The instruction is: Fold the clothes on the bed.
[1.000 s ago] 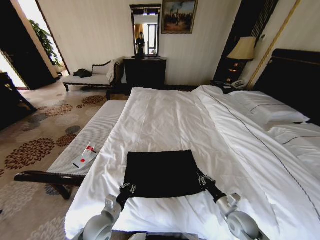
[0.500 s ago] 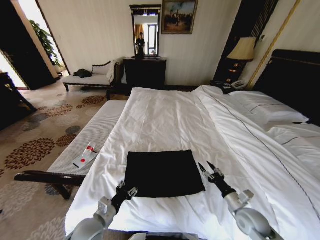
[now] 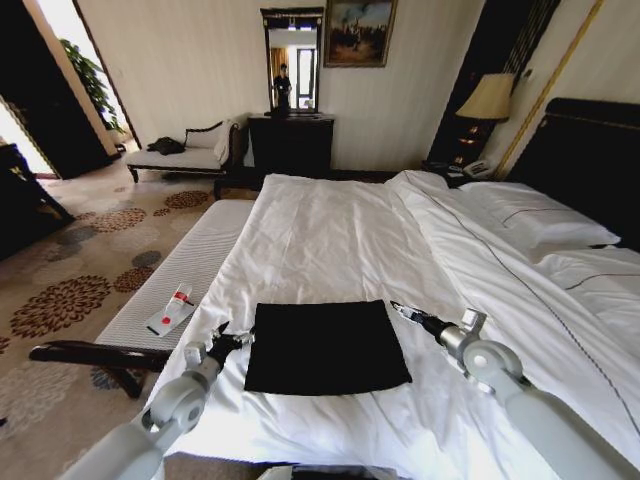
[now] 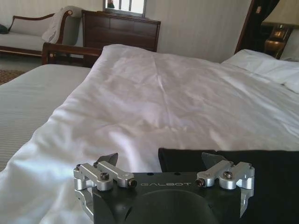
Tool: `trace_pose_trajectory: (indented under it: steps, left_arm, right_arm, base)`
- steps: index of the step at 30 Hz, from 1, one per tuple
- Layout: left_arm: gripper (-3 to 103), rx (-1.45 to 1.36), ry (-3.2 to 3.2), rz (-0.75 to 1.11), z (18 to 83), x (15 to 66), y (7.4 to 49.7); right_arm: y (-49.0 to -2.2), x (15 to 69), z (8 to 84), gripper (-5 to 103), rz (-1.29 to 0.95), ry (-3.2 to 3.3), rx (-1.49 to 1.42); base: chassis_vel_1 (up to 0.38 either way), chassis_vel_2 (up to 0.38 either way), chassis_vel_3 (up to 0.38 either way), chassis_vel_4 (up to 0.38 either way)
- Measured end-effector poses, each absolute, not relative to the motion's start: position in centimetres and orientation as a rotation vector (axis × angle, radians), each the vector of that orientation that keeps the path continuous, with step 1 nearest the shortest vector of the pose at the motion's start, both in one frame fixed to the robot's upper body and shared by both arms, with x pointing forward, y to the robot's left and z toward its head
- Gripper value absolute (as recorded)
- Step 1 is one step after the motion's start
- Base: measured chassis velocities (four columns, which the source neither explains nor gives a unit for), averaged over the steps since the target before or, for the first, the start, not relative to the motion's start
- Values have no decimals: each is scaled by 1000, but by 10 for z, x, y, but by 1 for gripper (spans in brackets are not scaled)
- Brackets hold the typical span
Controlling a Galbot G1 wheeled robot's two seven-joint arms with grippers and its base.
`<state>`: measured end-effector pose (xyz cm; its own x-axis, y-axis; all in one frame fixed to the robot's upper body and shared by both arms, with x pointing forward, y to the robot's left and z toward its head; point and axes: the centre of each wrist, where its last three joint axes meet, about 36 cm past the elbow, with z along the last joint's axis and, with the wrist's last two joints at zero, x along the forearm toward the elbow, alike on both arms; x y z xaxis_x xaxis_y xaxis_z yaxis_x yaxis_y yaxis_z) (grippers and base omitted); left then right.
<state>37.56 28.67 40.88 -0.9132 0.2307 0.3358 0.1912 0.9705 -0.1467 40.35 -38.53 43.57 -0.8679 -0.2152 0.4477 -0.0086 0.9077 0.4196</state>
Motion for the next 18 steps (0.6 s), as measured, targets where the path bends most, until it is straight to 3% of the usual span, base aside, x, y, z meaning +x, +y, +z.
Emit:
trace_pose_trajectory:
  steps: [6, 8, 18]
  left_arm:
    - [103, -362, -2761, 208, 407, 415, 297]
    - [99, -351, -2729, 259, 398, 431, 297]
    - [97, -397, -2658, 267, 363, 454, 286]
  right_arm:
    - [-387, 401, 433, 100, -534, -2569, 162]
    - [-389, 401, 433, 100, -524, -2567, 166]
    - [-388, 406, 437, 100, -524, -2578, 177]
  base:
    - [0, 0, 0, 0]
    - [0, 0, 0, 0]
    - [0, 0, 0, 0]
